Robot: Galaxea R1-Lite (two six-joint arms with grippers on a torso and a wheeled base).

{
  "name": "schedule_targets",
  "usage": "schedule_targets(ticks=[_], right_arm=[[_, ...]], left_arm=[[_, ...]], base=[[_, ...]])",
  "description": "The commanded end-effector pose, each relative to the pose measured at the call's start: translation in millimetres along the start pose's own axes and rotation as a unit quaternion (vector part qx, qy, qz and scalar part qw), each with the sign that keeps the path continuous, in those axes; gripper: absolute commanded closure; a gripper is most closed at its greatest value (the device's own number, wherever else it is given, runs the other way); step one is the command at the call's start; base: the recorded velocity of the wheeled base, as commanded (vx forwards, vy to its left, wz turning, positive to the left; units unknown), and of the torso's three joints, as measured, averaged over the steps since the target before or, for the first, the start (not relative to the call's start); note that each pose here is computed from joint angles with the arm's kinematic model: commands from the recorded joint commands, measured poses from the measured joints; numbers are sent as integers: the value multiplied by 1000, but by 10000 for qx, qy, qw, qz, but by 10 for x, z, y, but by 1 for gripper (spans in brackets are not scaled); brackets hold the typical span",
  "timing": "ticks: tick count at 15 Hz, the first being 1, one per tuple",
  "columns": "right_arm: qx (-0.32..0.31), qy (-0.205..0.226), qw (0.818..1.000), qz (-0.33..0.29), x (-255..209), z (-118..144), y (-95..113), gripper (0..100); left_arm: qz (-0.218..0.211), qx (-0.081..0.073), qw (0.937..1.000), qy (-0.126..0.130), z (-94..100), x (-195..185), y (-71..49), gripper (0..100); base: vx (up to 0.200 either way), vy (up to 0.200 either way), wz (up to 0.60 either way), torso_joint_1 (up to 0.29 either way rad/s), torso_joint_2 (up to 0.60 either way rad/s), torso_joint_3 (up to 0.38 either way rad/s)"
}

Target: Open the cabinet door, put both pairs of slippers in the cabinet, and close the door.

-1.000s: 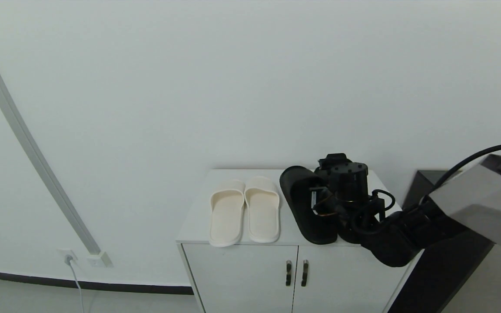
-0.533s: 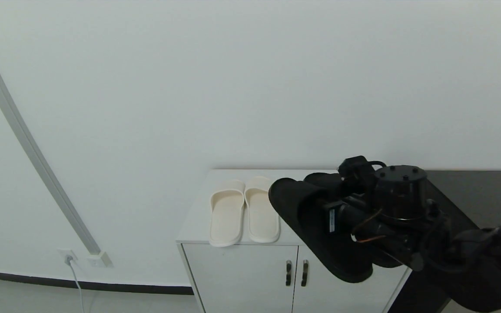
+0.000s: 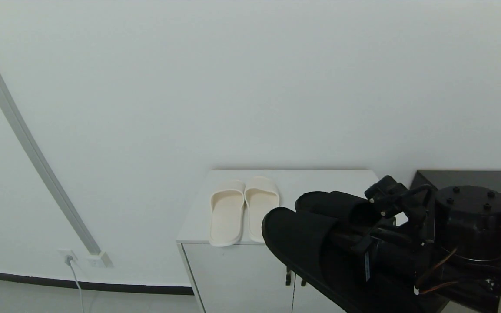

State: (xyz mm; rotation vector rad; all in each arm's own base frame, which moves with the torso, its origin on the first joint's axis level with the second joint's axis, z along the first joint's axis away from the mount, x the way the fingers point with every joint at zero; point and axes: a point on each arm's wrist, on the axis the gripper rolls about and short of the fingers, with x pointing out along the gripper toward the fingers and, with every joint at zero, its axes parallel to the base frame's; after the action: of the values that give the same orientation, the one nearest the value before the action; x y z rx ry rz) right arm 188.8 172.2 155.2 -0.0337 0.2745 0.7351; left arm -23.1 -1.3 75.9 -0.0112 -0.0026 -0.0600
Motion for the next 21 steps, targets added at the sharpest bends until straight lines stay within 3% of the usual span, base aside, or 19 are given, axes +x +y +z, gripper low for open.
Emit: schedule_targets(ticks=[1,7,15,21], right_arm=[[-4,11,10000,23,-19,-11,13,100],[4,98,9999,54,-3,-54,26,100],[-10,283,9996,66,-34,-161,9,100],[-7,322,9995,72,-57,-190,4,100]], left_arm=[[1,-5,10000,7,0,1,0,100],[1,-5,10000,7,0,1,0,100],[1,-5,10000,7,0,1,0,100],[1,-13,10000,7,0,1,0,100]], base=[[0,0,0,0,0,0],[0,0,0,0,0,0],[-200,0,0,2,4,2],[0,0,0,0,0,0]])
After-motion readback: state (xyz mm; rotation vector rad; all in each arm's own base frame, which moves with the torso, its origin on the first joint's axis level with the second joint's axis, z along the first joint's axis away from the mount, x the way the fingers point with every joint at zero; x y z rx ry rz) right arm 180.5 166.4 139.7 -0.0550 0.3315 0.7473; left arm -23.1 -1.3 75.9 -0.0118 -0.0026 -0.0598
